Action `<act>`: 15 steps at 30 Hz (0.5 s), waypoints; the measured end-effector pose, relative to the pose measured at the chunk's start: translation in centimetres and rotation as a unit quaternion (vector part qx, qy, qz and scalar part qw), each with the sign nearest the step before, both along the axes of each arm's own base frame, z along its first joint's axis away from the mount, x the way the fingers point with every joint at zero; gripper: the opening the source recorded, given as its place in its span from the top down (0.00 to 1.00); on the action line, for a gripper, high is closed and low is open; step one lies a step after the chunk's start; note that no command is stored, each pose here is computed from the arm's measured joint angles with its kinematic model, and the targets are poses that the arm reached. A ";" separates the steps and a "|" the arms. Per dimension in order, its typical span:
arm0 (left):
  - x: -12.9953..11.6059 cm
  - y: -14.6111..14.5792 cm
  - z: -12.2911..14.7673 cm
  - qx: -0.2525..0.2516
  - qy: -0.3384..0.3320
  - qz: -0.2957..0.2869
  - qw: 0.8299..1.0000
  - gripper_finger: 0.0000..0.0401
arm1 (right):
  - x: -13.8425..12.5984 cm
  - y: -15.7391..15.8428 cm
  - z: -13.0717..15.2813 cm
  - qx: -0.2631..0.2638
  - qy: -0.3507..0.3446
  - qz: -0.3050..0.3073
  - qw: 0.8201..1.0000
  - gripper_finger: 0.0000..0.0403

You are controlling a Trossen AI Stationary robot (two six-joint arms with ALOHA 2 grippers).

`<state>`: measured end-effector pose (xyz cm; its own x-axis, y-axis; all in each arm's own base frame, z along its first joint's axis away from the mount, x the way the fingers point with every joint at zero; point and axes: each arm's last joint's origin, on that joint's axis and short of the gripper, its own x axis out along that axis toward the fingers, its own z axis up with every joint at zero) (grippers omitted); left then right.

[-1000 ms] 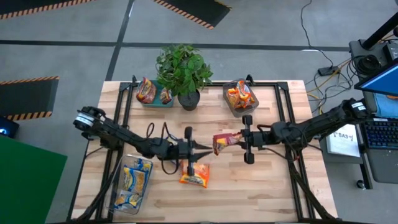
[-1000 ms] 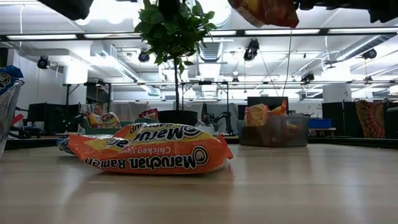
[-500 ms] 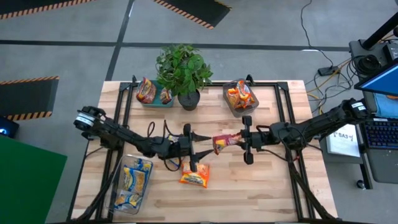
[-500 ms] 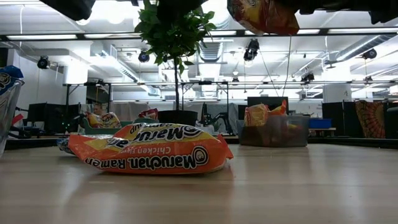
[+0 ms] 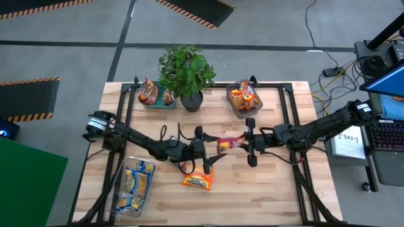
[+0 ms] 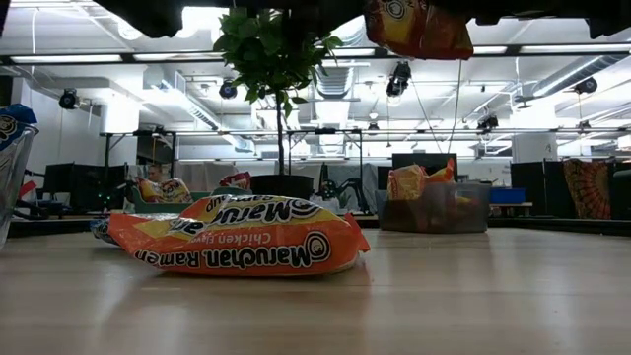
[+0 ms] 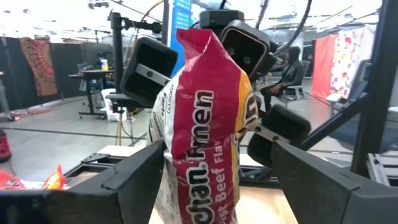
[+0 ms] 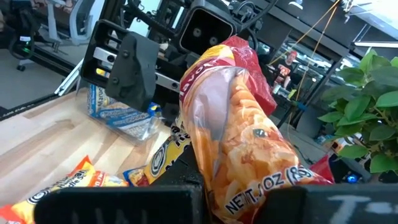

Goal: Sort Maruchan noodles
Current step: Put the red noodle pack into the green bin

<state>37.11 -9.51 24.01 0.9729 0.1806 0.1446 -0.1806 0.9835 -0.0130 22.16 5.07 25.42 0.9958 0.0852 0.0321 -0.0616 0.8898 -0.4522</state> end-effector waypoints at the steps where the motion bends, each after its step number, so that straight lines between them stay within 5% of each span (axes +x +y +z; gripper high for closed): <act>1: 0.0 0.0 0.0 -0.001 0.000 0.005 1.000 0.31 | 0.0 0.0 0.0 -0.001 0.000 0.000 1.000 0.94; 15: 0.1 0.5 -0.2 -0.009 0.006 0.020 1.000 0.49 | 0.0 0.0 0.1 0.001 0.000 0.001 1.000 0.94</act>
<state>37.22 -9.05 23.84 0.9665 0.2211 0.1301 -0.2194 0.9752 -0.0274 22.18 5.09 25.49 0.9957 0.0864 0.0323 -0.0626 0.8906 -0.4505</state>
